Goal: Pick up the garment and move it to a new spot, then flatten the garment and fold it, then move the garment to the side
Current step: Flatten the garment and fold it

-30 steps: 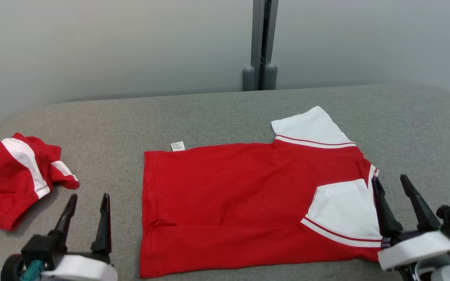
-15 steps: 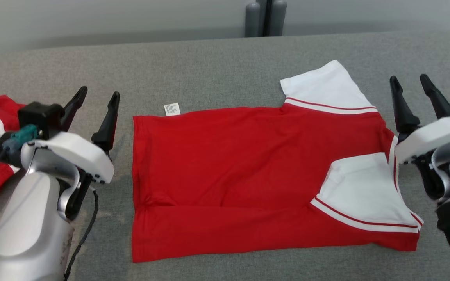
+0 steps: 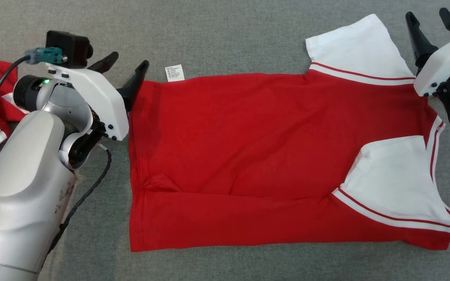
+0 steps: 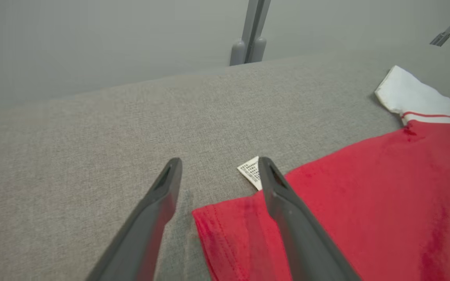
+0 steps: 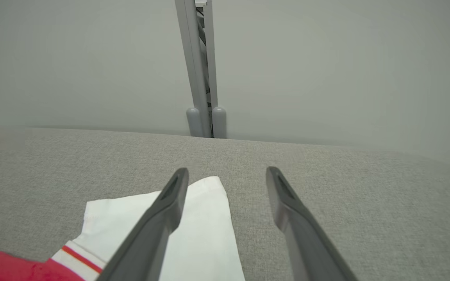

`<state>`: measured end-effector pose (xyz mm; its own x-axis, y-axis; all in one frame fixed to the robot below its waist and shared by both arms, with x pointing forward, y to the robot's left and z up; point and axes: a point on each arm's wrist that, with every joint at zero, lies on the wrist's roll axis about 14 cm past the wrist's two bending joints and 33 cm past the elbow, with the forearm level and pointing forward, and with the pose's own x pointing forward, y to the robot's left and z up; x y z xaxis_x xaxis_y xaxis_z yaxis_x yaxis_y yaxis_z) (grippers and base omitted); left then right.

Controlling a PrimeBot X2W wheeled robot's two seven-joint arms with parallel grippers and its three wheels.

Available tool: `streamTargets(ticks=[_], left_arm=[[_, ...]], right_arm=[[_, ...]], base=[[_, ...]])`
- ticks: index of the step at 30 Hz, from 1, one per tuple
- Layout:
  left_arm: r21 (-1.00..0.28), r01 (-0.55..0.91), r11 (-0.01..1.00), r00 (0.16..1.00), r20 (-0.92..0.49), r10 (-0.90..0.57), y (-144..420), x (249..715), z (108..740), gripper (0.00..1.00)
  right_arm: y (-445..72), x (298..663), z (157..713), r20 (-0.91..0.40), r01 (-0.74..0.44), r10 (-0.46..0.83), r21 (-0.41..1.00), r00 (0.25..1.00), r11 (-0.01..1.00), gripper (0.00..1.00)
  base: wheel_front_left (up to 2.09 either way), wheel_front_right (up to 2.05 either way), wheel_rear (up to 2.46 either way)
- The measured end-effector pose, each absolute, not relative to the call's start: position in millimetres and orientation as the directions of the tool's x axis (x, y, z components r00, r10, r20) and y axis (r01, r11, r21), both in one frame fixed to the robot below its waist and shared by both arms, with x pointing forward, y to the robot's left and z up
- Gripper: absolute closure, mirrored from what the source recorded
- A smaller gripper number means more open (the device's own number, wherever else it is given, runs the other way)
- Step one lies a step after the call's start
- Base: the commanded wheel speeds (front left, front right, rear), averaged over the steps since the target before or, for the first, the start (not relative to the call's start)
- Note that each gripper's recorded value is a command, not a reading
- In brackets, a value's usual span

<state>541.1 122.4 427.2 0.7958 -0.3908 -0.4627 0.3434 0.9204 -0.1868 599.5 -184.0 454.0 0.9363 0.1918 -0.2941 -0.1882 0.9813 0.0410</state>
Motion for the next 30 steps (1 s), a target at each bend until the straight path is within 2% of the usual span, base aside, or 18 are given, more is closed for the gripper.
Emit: streamTargets(ticks=[4, 15, 30], left_arm=[[-0.215, 0.348, 0.913, 0.731, -0.547, -0.408, 122, 535, 412, 0.0], [-0.269, 0.339, 0.901, 0.608, -0.668, -0.429, 122, 519, 378, 0.0], [-0.307, 0.325, 0.895, 0.538, -0.718, -0.442, 122, 515, 359, 0.0]], right_arm=[[-175, 607, 438, -0.369, -0.207, 0.207, 0.039, 0.906, 0.978, 0.0], [-167, 627, 409, -0.489, -0.223, 0.206, 0.024, 0.848, 0.975, 0.0], [-164, 640, 377, -0.592, -0.228, 0.181, -0.005, 0.785, 0.974, 0.0]], base=[[0.0, 0.0, 0.0], [0.0, 0.0, 0.0], [0.0, 0.0, 0.0]])
